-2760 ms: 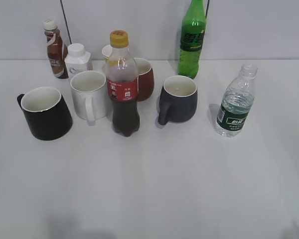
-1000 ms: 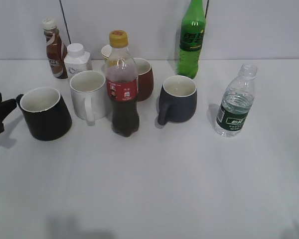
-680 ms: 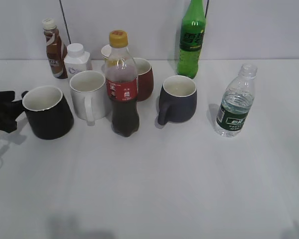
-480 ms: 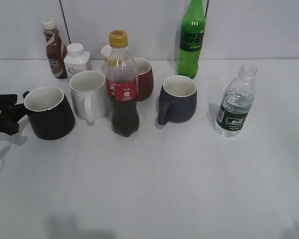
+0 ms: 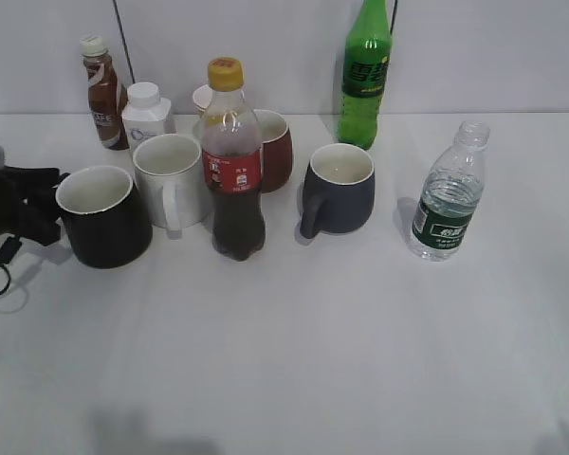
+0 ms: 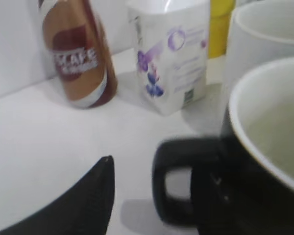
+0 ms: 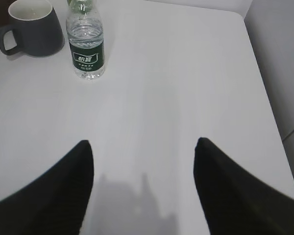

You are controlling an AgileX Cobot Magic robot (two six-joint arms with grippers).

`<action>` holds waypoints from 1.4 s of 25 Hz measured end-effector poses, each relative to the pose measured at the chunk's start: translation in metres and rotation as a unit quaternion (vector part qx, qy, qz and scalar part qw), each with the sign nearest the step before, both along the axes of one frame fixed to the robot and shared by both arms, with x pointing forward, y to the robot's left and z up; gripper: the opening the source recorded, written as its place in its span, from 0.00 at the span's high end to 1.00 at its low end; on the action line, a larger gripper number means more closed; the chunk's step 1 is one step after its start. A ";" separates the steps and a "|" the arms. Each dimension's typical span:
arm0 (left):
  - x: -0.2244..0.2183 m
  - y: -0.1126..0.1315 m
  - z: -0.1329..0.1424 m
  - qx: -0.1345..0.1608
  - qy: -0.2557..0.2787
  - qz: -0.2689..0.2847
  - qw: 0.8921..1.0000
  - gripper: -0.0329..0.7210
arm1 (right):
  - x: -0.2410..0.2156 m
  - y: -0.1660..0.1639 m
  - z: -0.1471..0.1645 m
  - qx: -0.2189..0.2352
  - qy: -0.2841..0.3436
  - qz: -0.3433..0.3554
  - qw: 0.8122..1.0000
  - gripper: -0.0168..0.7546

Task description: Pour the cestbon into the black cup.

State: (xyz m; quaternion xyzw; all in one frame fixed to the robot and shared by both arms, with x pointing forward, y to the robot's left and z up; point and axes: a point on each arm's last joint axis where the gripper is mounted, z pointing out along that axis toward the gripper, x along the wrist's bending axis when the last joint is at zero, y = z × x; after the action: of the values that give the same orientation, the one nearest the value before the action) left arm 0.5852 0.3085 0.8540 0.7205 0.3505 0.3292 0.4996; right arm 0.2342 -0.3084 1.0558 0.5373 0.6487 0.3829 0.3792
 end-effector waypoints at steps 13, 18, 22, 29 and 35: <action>0.016 -0.019 0.001 0.020 -0.001 -0.034 0.999 0.87 | 0.000 0.000 0.000 0.000 0.000 0.000 1.000 0.33; 0.005 -0.017 0.006 0.011 0.010 -0.003 1.000 0.88 | 0.000 0.001 0.001 0.005 -0.002 0.003 1.000 0.33; -0.018 -0.011 0.018 0.010 0.029 0.053 0.998 0.89 | 0.008 0.004 0.015 0.016 -0.039 0.012 0.999 0.33; -0.060 -0.006 0.048 -0.009 0.025 0.131 0.991 0.89 | 0.090 0.026 0.036 0.010 -0.168 0.045 0.985 0.33; -0.079 -0.007 0.069 -0.030 0.003 0.146 0.989 0.89 | 0.176 0.048 -0.021 0.044 -0.152 0.060 0.985 0.33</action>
State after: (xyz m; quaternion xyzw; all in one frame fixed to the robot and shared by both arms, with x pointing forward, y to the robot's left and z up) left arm 0.5063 0.3017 0.9232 0.6477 0.4630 0.3857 0.4662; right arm 0.4098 -0.2607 1.0349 0.4486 0.5972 0.5106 0.4260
